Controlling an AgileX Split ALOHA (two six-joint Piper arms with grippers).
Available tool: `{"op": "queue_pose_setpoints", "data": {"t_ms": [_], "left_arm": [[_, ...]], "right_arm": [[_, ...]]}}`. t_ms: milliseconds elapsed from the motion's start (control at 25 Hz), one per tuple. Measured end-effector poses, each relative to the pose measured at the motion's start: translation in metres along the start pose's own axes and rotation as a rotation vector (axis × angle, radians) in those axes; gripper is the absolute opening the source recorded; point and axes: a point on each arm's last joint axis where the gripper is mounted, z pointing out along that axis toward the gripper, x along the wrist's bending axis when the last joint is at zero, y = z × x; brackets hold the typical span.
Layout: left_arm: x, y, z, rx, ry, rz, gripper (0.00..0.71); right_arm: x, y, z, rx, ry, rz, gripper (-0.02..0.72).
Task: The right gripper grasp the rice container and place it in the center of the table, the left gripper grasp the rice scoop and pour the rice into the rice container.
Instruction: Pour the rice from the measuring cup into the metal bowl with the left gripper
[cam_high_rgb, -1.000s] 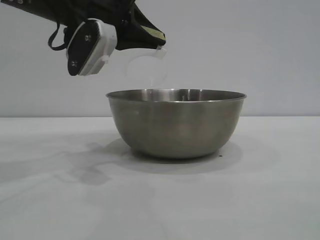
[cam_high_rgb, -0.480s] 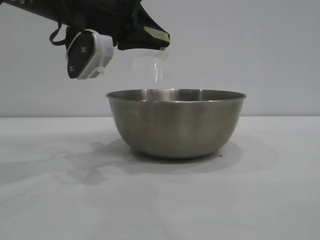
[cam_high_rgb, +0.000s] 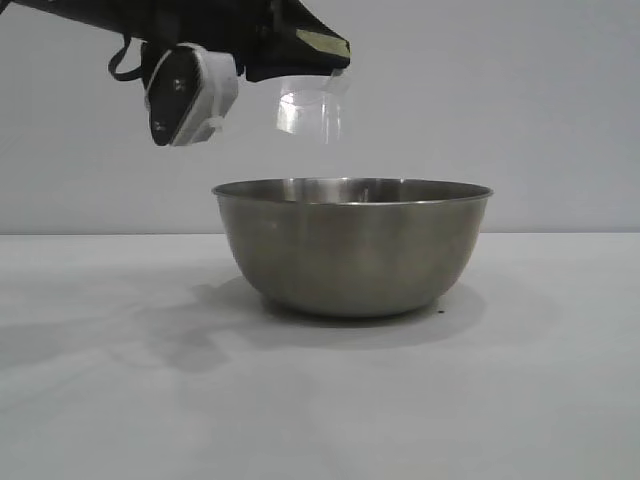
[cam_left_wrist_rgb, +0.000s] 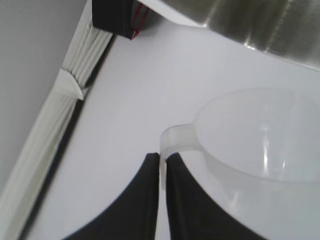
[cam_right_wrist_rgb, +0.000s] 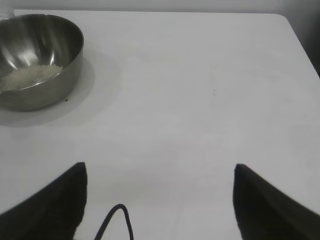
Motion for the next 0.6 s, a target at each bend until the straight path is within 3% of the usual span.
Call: {"op": "queue_pose_setpoints", "data": {"t_ms": [120, 400, 600], "left_arm": [[0.004, -0.01, -0.001, 0.106, 0.056, -0.267, 0.0], [0.005, -0.046, -0.014, 0.474, 0.302, -0.898, 0.0], [-0.004, -0.063, -0.027, 0.69, 0.442, -1.177, 0.0]], "right_arm": [[0.0, 0.0, 0.0, 0.0, 0.0, 0.0, 0.549], [0.0, 0.0, 0.0, 0.0, 0.0, 0.0, 0.549], [0.0, 0.0, 0.0, 0.0, 0.0, 0.0, 0.549]]}}
